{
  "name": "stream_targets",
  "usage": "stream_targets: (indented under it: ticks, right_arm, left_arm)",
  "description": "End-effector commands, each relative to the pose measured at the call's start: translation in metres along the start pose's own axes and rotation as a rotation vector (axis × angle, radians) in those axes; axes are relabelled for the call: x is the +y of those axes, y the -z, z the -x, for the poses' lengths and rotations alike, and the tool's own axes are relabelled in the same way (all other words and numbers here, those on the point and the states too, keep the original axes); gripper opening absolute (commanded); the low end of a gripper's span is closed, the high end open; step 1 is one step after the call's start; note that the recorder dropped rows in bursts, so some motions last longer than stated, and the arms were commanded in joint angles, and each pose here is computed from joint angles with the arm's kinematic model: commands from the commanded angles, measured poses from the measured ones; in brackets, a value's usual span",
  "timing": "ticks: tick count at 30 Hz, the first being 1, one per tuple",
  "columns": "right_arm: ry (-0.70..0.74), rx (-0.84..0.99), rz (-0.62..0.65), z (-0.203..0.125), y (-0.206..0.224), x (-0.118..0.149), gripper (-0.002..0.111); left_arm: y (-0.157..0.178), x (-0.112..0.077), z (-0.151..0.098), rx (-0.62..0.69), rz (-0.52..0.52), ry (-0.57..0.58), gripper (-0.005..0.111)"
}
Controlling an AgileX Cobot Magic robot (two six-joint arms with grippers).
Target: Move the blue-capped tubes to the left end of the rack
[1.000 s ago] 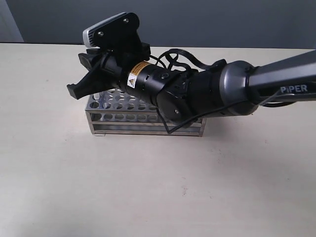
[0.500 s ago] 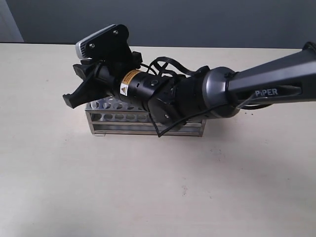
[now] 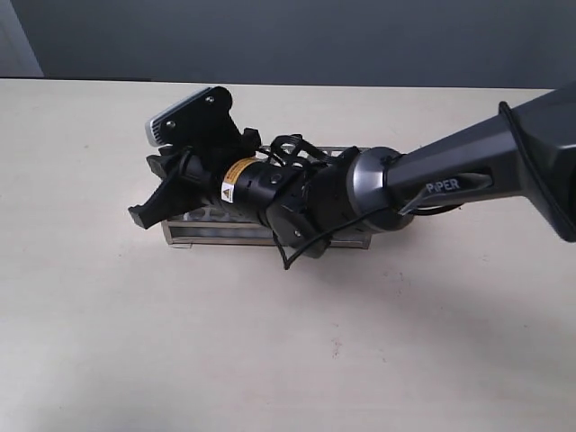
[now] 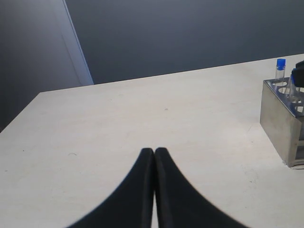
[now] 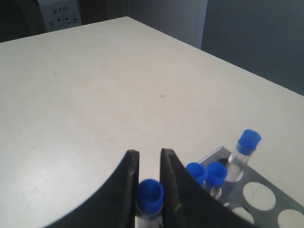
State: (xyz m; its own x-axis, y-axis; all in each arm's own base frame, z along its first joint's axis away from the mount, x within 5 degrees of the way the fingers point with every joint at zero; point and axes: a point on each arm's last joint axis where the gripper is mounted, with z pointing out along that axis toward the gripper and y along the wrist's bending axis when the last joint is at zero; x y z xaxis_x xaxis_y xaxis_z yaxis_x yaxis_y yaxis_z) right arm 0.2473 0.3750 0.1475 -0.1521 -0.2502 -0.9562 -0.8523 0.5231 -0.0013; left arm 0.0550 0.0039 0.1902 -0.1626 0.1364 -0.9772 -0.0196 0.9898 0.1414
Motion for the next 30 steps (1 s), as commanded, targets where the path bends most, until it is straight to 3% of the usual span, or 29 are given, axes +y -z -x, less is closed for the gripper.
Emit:
stream_targets:
  ticks: [1, 7, 13, 15, 19, 20, 23, 27, 30]
  right_arm:
    - [0.004, 0.037, 0.002, -0.009, -0.002, -0.001, 0.004]
    - [0.004, 0.037, 0.002, -0.009, -0.002, -0.001, 0.029]
    - [0.005, 0.029, 0.002, -0.007, -0.001, -0.001, 0.032]
    - [-0.001, -0.015, -0.012, 0.011, 0.006, -0.002, 0.032]
    - [0.118, -0.145, -0.067, 0.068, 0.033, -0.006, 0.031]
    - [0.114, -0.173, -0.135, 0.087, 0.047, -0.011, 0.03]
    - [0.074, -0.089, -0.237, 0.122, 0.087, -0.031, 0.0]
    - [0.057, -0.036, -0.226, 0.148, 0.156, -0.058, 0.0]
    - [-0.002, -0.028, -0.246, 0.148, 0.21, -0.07, 0.0]
  left_arm:
    - [0.0, 0.0, 0.002, -0.012, -0.008, 0.004, 0.0]
    - [0.0, 0.0, 0.002, -0.012, -0.008, 0.004, 0.0]
    - [0.0, 0.0, 0.002, -0.012, -0.008, 0.004, 0.0]
    - [0.0, 0.0, 0.002, -0.012, -0.008, 0.004, 0.0]
    - [0.0, 0.0, 0.002, -0.012, -0.008, 0.004, 0.0]
    - [0.0, 0.0, 0.002, -0.012, -0.008, 0.004, 0.0]
    - [0.0, 0.0, 0.002, -0.012, -0.008, 0.004, 0.0]
    - [0.0, 0.0, 0.002, -0.012, -0.008, 0.004, 0.0]
    - [0.0, 0.0, 0.002, -0.012, -0.008, 0.004, 0.0]
